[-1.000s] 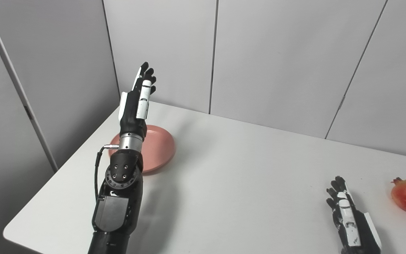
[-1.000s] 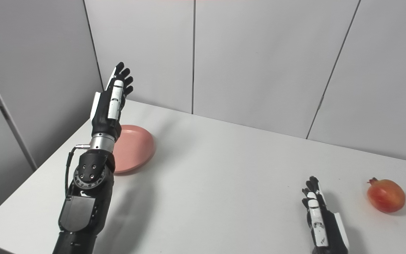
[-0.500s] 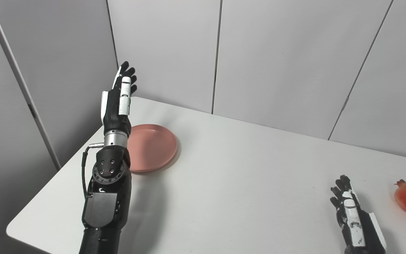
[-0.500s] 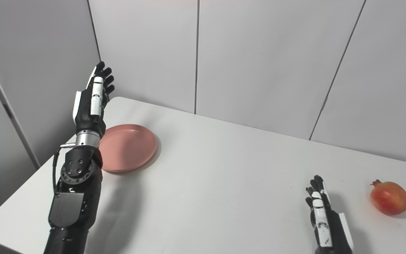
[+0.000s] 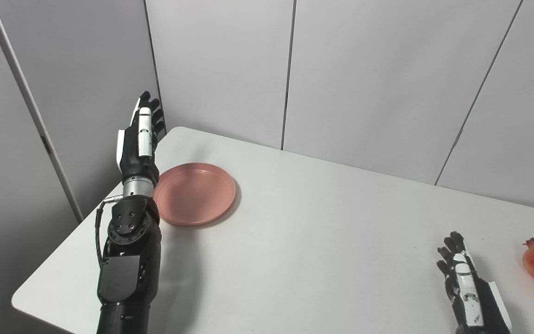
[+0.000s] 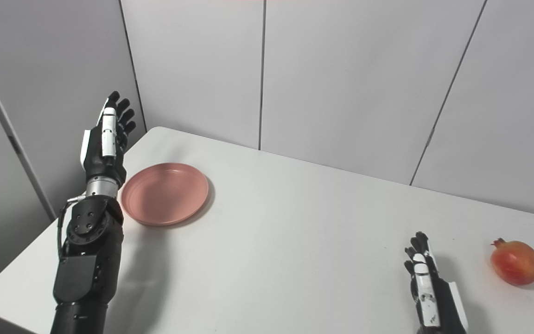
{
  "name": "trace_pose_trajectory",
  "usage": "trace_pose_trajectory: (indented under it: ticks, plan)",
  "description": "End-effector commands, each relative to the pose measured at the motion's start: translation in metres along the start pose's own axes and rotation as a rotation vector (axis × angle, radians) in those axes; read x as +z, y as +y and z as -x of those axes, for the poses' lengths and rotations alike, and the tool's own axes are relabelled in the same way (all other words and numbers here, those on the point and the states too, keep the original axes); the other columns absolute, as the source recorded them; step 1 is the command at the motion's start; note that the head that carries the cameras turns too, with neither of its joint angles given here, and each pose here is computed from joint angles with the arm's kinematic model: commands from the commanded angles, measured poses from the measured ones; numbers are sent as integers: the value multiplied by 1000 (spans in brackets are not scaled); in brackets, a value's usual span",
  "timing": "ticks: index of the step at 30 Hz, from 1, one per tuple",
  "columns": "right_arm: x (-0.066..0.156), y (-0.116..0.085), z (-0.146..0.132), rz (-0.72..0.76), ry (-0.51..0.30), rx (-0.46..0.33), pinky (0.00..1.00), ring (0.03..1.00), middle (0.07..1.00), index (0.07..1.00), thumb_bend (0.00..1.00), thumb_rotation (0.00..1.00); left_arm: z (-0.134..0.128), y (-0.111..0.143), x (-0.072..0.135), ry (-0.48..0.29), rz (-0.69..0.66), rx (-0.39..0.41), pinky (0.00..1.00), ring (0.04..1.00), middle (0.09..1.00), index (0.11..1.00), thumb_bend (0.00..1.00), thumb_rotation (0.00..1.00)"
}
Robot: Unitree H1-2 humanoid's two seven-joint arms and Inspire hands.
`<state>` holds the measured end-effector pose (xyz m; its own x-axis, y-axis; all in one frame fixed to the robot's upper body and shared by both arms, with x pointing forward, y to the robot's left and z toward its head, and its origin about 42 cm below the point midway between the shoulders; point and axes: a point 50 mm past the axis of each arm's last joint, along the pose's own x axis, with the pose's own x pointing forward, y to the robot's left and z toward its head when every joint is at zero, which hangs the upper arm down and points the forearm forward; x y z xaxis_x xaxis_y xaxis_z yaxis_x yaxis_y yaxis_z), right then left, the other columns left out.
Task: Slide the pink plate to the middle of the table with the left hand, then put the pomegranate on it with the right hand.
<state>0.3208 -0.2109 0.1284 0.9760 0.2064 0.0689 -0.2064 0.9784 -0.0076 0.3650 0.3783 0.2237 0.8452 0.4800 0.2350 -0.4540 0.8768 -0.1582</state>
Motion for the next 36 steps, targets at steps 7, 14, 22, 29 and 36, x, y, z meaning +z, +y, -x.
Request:
trace_pose_trajectory:
  ticks: [7, 14, 22, 29, 36]
  plan:
    - [19, -1, -8, 33, -103, 13, 1000, 1000, 1000, 1000, 42, 1000, -8, 24, 13, -55, 91, -2, 994, 971, 965, 940, 352, 1000]
    - [18, -2, -8, 25, -96, 16, 1000, 1000, 1000, 1000, 52, 1000, -5, 38, 6, -25, 137, 17, 996, 974, 970, 946, 342, 1000]
    - [18, -3, -9, 30, -91, 9, 1000, 1000, 1000, 1000, 56, 1000, -4, 50, 4, -4, 176, 47, 981, 966, 964, 946, 335, 1000]
    - [20, -3, -8, 28, -90, 11, 1000, 1000, 1000, 1000, 49, 1000, -3, 58, 3, 3, 181, 46, 990, 968, 966, 948, 324, 1000]
    - [21, -3, -9, 23, -95, 12, 1000, 1000, 1000, 1000, 44, 1000, -1, 67, -5, 30, 201, 53, 991, 962, 954, 937, 310, 1000]
